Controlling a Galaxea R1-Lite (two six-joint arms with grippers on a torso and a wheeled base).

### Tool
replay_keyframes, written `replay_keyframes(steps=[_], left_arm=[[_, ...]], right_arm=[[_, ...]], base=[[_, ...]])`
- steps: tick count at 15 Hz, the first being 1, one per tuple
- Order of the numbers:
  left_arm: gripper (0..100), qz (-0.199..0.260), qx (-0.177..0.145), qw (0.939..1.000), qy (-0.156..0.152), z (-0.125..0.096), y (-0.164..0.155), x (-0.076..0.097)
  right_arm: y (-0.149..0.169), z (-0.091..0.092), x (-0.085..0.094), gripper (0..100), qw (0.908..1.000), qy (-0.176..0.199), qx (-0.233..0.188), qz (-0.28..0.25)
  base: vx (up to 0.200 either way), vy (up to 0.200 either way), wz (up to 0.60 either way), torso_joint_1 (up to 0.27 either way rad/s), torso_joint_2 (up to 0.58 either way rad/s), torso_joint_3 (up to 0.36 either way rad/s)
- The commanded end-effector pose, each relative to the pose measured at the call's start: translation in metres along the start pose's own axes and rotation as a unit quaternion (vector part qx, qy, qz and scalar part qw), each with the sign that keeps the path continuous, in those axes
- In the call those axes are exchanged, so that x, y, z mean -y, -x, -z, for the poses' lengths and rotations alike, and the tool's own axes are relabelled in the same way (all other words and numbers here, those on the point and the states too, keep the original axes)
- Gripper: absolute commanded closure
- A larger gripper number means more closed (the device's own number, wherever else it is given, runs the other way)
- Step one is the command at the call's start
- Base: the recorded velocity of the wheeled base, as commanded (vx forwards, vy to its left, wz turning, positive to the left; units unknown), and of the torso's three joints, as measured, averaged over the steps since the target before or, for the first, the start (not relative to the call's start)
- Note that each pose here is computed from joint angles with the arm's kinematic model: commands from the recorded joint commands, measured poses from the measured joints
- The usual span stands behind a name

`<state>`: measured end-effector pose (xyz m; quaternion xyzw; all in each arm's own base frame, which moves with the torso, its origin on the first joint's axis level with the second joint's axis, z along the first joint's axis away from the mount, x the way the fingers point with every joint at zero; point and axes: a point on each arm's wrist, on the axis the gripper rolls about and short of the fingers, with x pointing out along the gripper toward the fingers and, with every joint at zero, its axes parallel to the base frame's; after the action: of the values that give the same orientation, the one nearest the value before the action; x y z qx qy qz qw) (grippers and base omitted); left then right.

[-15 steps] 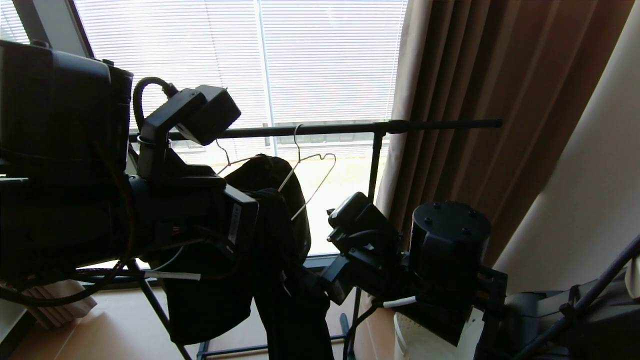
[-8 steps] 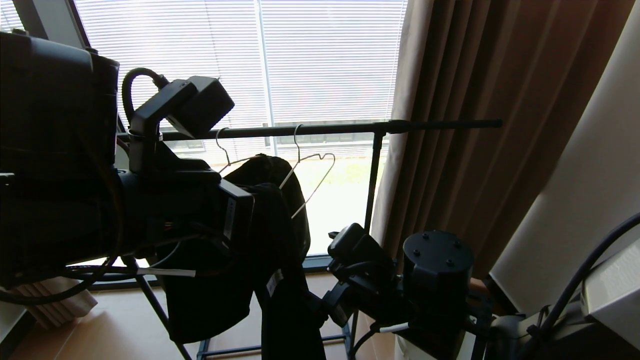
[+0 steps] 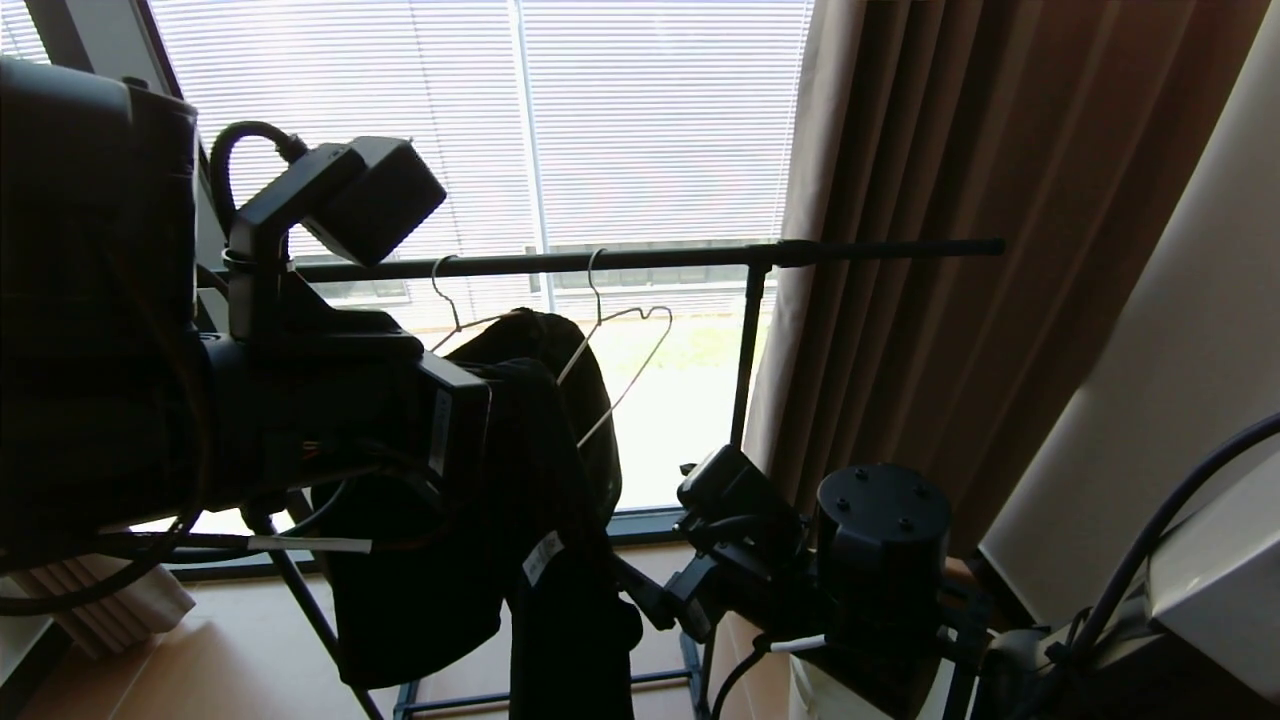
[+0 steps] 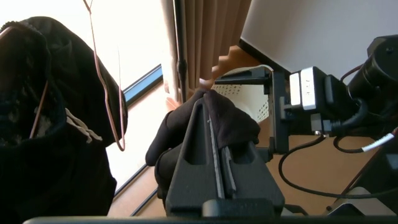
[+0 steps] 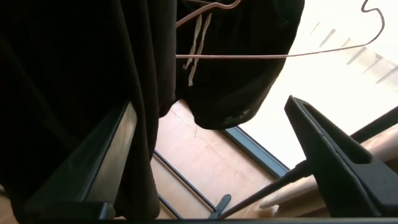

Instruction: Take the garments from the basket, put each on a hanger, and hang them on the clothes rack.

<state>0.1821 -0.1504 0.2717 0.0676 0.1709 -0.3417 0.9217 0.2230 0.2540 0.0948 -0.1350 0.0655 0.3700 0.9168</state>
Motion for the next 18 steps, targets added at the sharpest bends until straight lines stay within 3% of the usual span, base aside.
replay_keyframes(steps=[1, 6, 10, 12, 15, 16, 18], left_arm=[[100, 0.0, 0.001, 1.0, 0.0, 0.0, 0.001, 0.0], [100, 0.0, 0.0, 1.0, 0.001, 0.001, 0.001, 0.0], [100, -0.001, -0.005, 1.0, 0.003, 0.004, 0.002, 0.0], [100, -0.003, -0.005, 1.0, 0.004, 0.004, 0.002, -0.001], [100, -0.008, -0.007, 0.9999, 0.006, 0.005, 0.001, -0.004], [100, -0.008, -0.008, 0.9999, 0.006, 0.005, 0.001, -0.004], [100, -0.008, -0.011, 0.9999, 0.006, 0.007, 0.0, -0.004]], right_arm=[[-0.001, 0.001, 0.001, 100, 1.0, -0.002, 0.0, 0.004], [0.002, 0.0, 0.001, 100, 1.0, -0.006, 0.005, 0.005], [0.004, -0.002, 0.014, 100, 0.9985, -0.047, 0.01, 0.025], [0.018, -0.012, 0.018, 100, 0.9984, -0.046, 0.018, 0.028], [0.052, -0.026, 0.015, 100, 0.9995, -0.025, -0.008, 0.015], [0.061, -0.03, 0.015, 0, 0.9998, -0.018, -0.001, 0.01], [0.068, -0.047, 0.008, 0, 0.9995, -0.011, 0.03, -0.006]], base=[[0.0, 0.0, 0.0, 0.0, 0.0, 0.0], [0.0, 0.0, 0.0, 0.0, 0.0, 0.0], [0.0, 0.0, 0.0, 0.0, 0.0, 0.0], [0.0, 0.0, 0.0, 0.0, 0.0, 0.0], [0.0, 0.0, 0.0, 0.0, 0.0, 0.0], [0.0, 0.0, 0.0, 0.0, 0.0, 0.0], [0.0, 0.0, 0.0, 0.0, 0.0, 0.0]])
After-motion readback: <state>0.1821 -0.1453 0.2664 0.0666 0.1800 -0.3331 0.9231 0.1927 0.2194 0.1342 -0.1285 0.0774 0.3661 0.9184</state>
